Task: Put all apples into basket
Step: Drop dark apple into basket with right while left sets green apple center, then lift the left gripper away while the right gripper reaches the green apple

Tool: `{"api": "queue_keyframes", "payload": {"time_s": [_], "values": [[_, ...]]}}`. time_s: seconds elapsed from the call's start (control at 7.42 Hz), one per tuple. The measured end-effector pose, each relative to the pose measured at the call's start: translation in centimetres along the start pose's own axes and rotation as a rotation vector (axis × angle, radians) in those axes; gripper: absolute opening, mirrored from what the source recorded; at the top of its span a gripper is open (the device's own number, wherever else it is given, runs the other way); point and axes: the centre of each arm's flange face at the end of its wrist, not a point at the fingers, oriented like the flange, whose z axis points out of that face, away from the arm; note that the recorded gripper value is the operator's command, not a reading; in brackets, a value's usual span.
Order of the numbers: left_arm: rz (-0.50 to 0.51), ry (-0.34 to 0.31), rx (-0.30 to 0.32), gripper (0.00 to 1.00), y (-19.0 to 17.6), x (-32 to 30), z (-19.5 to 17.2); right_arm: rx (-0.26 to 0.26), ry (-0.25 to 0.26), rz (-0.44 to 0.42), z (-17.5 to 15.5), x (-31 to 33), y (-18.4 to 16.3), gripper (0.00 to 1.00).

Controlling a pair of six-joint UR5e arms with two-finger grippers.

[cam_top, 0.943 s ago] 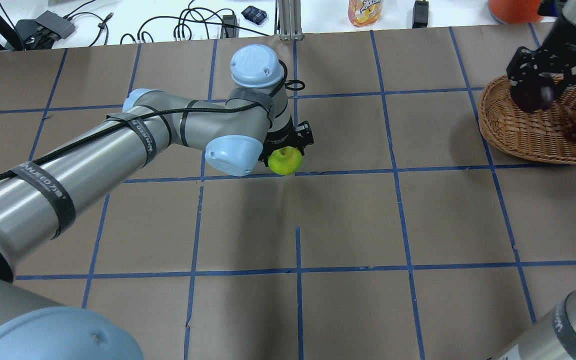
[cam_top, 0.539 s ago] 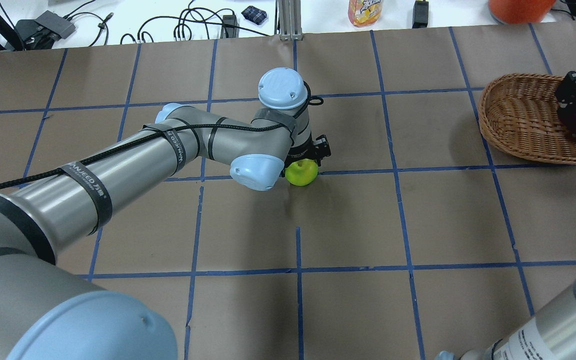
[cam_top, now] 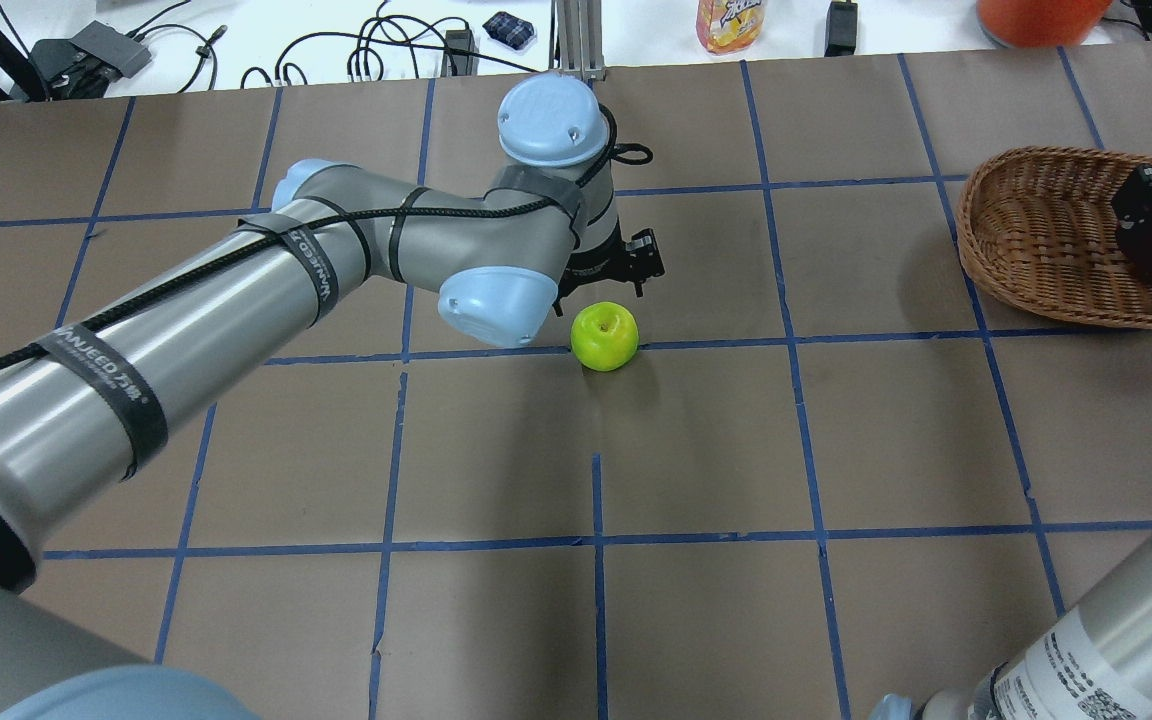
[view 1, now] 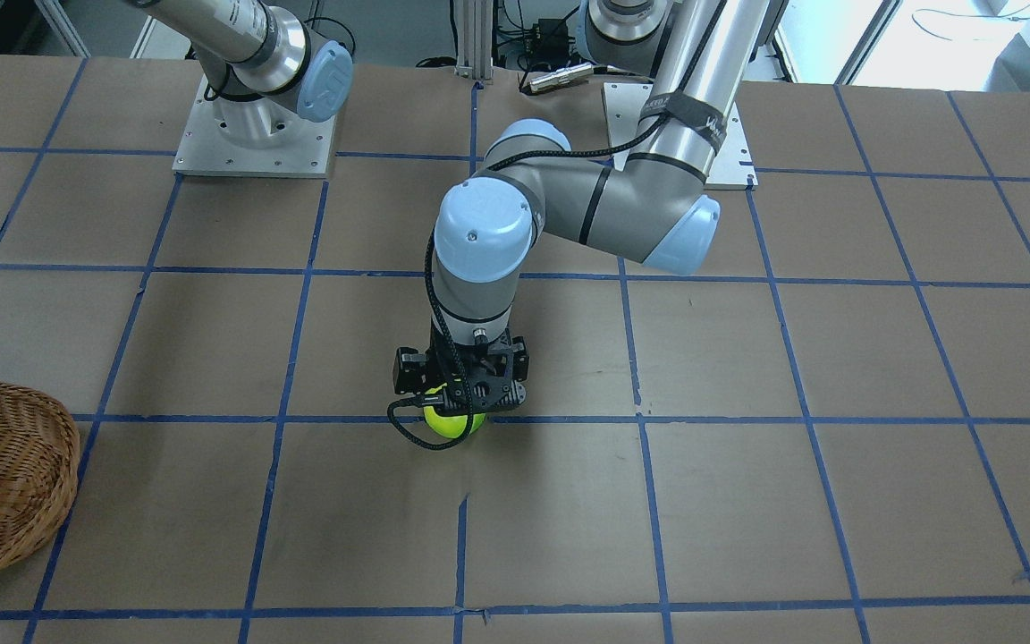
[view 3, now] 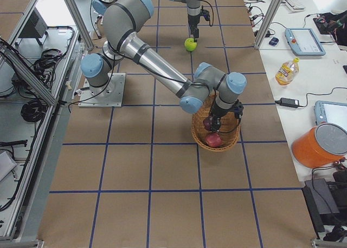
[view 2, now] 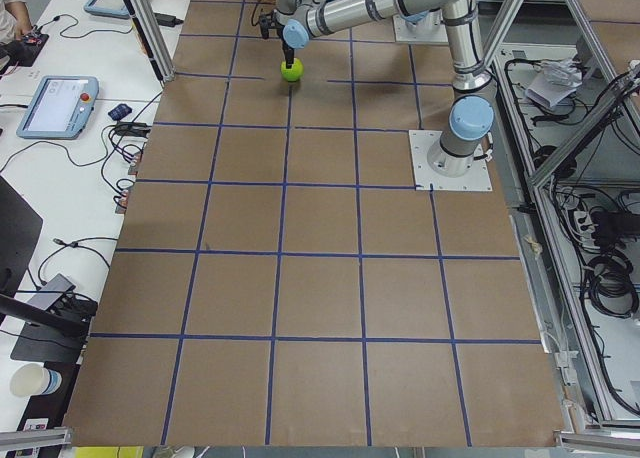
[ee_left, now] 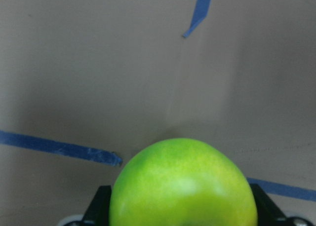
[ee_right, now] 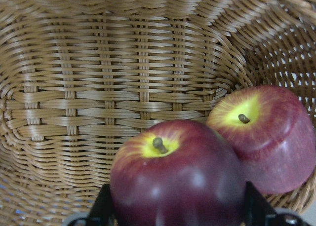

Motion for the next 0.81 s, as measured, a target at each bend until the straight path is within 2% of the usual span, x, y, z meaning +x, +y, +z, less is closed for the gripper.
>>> {"api": "queue_keyframes", "payload": {"time_s": [0.27, 0.54, 0.67, 0.81], "values": [[0.074, -0.028, -0.022, 1.0, -1.2, -3.1, -6.9, 0.002, -0.014, 0.019, 0.2, -0.1, -0.2, 1.0], [0.158, -0.093, -0.021, 1.0, -1.5, -8.1, -13.3, 0.006, -0.013, 0.015, -1.4, -0.7, 0.2, 1.0], [0.167, -0.109, -0.014, 1.0, -1.2, -10.1, -15.8, 0.004, -0.013, 0.002, -3.9, -2.7, 0.9, 1.0], [0.155, -0.111, -0.009, 1.0, -1.0, -11.7, -17.6, 0.002, -0.018, 0.006, -7.7, -7.5, 2.1, 1.0]]}}
